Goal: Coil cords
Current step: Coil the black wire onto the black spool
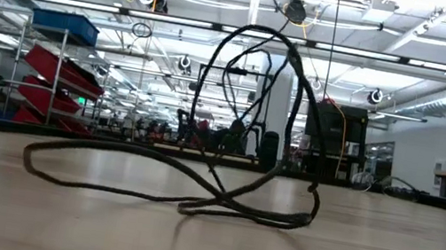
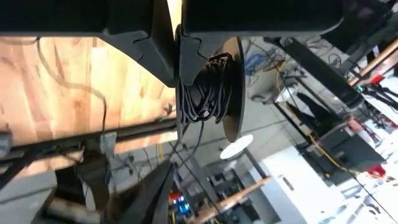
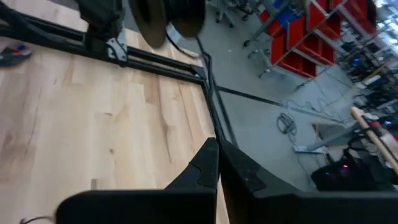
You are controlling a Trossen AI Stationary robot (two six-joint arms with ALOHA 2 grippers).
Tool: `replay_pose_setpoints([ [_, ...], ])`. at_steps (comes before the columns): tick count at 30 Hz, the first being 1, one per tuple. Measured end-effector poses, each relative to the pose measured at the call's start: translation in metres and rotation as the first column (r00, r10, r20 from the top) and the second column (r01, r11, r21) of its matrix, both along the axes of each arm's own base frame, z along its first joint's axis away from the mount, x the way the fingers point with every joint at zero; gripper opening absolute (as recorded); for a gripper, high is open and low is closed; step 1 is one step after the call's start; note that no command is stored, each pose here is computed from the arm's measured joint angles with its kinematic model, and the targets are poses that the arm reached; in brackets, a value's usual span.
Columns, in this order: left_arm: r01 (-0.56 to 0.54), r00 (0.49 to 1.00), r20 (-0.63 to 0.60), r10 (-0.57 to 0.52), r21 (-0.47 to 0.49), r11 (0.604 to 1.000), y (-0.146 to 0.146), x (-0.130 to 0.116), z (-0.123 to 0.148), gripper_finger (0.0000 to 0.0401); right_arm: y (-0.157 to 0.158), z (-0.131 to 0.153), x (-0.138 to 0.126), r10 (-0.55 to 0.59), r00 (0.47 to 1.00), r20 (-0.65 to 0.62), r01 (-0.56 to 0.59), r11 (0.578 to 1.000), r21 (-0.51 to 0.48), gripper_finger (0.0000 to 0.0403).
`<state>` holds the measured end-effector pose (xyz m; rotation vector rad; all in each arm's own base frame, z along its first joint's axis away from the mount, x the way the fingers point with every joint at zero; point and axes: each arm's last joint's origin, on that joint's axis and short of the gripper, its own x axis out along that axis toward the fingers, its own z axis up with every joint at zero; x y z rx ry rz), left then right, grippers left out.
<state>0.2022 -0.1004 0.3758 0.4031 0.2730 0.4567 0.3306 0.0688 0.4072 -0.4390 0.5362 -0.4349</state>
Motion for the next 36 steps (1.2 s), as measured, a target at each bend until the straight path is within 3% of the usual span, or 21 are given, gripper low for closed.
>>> replay_pose_setpoints([
  [8, -0.064, 0.996, -0.068, 0.061, -0.036, 0.997, 0.019, 0.007, -0.010, 0.0008, -0.010, -0.005, 0.003, 0.013, 0.999, -0.046, -0.013, 1.000, 0.017, 0.0000],
  [21, -0.025, 0.997, -0.072, 0.017, -0.121, 0.992, 0.019, 0.007, -0.013, 0.0008, -0.016, -0.009, 0.003, 0.007, 0.997, -0.077, -0.004, 0.999, 0.039, 0.0000],
  [29, -0.029, 0.997, -0.071, 0.019, -0.138, 0.990, 0.020, 0.007, -0.014, 0.0008, -0.016, -0.009, 0.003, 0.010, 0.996, -0.085, -0.007, 0.999, 0.031, 0.0000],
  [32, -0.037, 0.996, -0.079, 0.029, -0.104, 0.994, 0.024, 0.009, -0.013, 0.0008, -0.017, -0.010, 0.006, 0.012, 0.997, -0.081, -0.010, 1.000, 0.024, 0.0000],
  [36, -0.067, 0.996, -0.074, 0.059, -0.110, 0.992, 0.029, 0.011, -0.013, 0.0008, -0.031, -0.024, 0.011, -0.031, 0.993, -0.115, 0.032, 0.999, 0.013, 0.0000],
])
